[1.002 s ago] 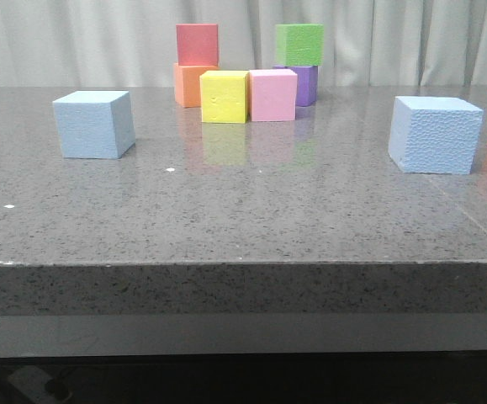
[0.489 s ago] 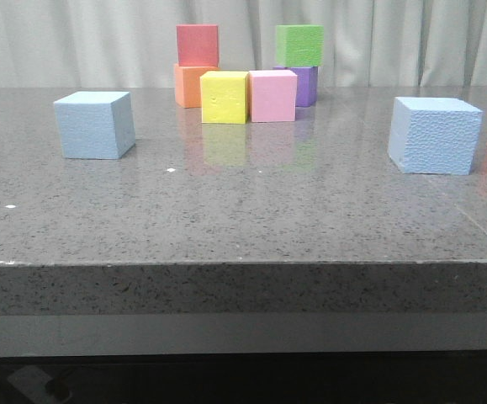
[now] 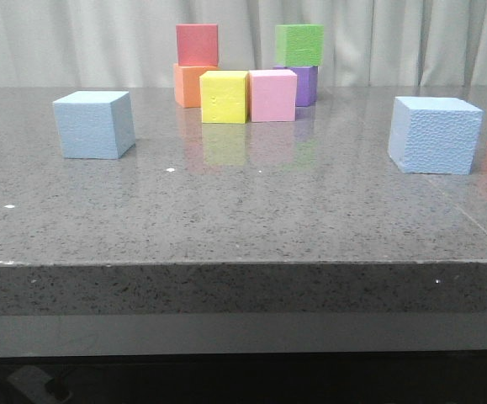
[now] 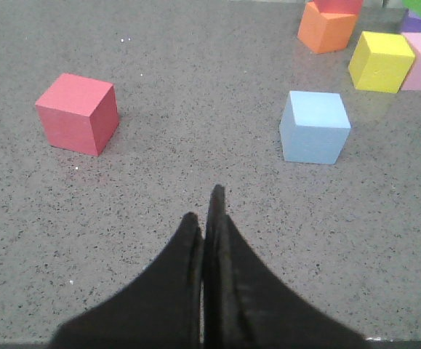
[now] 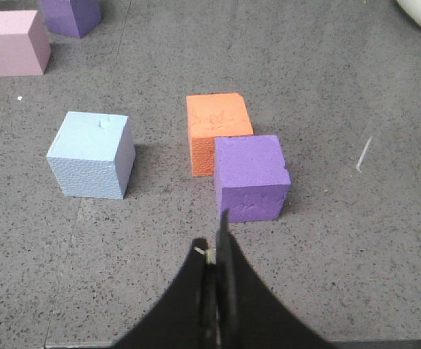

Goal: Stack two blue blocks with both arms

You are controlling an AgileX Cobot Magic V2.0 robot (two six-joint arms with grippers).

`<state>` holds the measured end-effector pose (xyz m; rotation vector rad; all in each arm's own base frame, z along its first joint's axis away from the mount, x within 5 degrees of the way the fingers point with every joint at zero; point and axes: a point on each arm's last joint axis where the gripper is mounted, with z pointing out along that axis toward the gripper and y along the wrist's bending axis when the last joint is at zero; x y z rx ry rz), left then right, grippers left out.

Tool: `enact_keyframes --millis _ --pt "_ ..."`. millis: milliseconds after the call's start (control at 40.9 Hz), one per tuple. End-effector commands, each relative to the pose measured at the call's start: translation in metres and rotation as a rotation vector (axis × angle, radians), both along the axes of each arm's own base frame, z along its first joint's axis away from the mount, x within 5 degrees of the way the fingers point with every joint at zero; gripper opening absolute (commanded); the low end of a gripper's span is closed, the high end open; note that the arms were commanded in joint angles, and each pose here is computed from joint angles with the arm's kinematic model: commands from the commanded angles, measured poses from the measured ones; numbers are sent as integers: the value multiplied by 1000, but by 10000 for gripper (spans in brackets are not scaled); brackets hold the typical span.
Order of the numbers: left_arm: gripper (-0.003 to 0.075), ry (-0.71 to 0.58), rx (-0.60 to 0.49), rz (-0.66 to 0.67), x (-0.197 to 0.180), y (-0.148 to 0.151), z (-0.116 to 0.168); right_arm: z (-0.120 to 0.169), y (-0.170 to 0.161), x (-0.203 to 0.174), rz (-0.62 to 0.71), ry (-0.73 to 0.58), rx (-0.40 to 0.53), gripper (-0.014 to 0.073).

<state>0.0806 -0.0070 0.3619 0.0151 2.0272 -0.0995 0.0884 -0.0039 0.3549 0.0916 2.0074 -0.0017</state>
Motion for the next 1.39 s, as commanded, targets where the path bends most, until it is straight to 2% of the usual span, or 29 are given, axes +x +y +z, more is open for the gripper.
enact_keyframes --millis 0,660,758,831,855,904,929,978,1051,1075,1173,1369 --pt "-20 -53 -8 0 9 -1 9 16 0 6 7 -101 -10 -66" --pt "-20 -69 -9 2 16 -1 10 17 0 6 7 -110 -10 -66" --pt "-14 -65 -25 9 16 -1 10 18 0 7 8 -119 -10 -25" --pt "45 -65 -27 10 16 -1 10 18 0 7 8 -119 -10 104" --pt "90 -68 -21 12 16 0 10 18 0 7 8 -119 -10 151" --pt "190 -79 -11 15 17 0 11 17 0 7 8 -118 -10 265" --pt "292 -91 4 20 17 1 12 17 0 7 8 -118 -10 340" --pt "395 -96 24 26 17 2 12 17 0 7 8 -117 -10 435" --pt "554 -97 29 27 17 3 12 17 0 7 8 -117 -10 494" --pt "576 -97 24 26 17 2 12 17 0 7 8 -117 -10 498" --pt "593 -99 24 26 17 2 12 17 0 7 8 -117 -10 498" --pt "542 -99 24 26 17 2 12 17 0 7 8 -117 -10 498"
